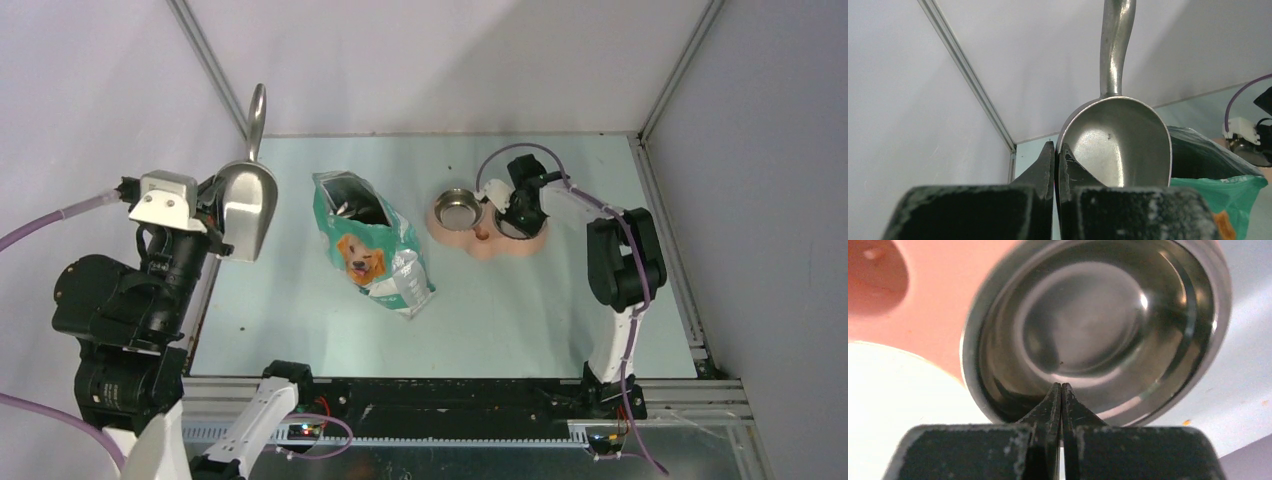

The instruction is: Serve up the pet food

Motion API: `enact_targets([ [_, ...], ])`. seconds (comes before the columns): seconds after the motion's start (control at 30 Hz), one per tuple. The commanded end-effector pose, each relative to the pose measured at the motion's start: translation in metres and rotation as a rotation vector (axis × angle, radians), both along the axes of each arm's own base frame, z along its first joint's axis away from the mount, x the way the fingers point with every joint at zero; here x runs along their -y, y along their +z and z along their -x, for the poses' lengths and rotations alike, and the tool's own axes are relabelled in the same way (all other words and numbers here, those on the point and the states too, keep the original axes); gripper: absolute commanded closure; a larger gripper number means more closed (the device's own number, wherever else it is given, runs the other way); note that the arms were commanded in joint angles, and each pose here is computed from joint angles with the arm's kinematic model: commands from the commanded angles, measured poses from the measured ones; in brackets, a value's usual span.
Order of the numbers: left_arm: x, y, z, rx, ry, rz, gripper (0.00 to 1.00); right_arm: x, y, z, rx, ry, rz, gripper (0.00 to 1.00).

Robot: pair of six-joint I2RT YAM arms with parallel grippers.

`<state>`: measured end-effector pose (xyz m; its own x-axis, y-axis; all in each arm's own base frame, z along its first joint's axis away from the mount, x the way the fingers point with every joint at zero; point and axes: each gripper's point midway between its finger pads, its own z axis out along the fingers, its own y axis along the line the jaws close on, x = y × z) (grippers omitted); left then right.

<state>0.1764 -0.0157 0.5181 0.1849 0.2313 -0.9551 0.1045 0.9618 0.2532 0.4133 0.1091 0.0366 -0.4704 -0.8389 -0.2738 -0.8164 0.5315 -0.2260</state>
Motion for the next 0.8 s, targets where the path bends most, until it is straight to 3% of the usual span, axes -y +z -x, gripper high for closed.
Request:
enact_targets([
  [0.0, 0.007, 0.02, 0.007, 0.074, -0.042, 0.049, 1.0, -0.004, 0.016, 0.037, -0.037, -0.026, -0.042, 1.0],
  [0.3, 0.012, 0.02, 0.007, 0.077, -0.065, 0.078, 1.0, -0.016, 0.034, 0.09, -0.063, -0.068, -0.137, 1.0],
  [0.53, 0.019, 0.012, 0.01, 0.059, -0.106, 0.082, 1.0, -0.024, 0.061, 0.102, -0.028, -0.113, -0.229, 0.97],
  [0.6, 0.025, 0.01, 0.012, 0.046, -0.138, 0.066, 1.0, -0.028, 0.104, 0.103, 0.056, -0.099, -0.33, 0.81],
  [0.63, 0.031, 0.011, 0.013, 0.042, -0.176, 0.046, 1.0, -0.026, 0.124, 0.105, 0.089, -0.101, -0.372, 0.67],
  [0.67, 0.041, 0.005, 0.016, 0.015, -0.234, 0.028, 1.0, -0.025, 0.143, 0.111, 0.07, -0.109, -0.431, 0.41],
  [0.73, 0.063, -0.006, 0.019, -0.043, -0.365, -0.026, 1.0, -0.015, 0.177, 0.116, 0.079, -0.167, -0.558, 0.05],
  [0.77, 0.068, -0.006, 0.016, -0.061, -0.403, -0.055, 1.0, -0.017, 0.197, 0.122, 0.095, -0.172, -0.64, 0.03],
])
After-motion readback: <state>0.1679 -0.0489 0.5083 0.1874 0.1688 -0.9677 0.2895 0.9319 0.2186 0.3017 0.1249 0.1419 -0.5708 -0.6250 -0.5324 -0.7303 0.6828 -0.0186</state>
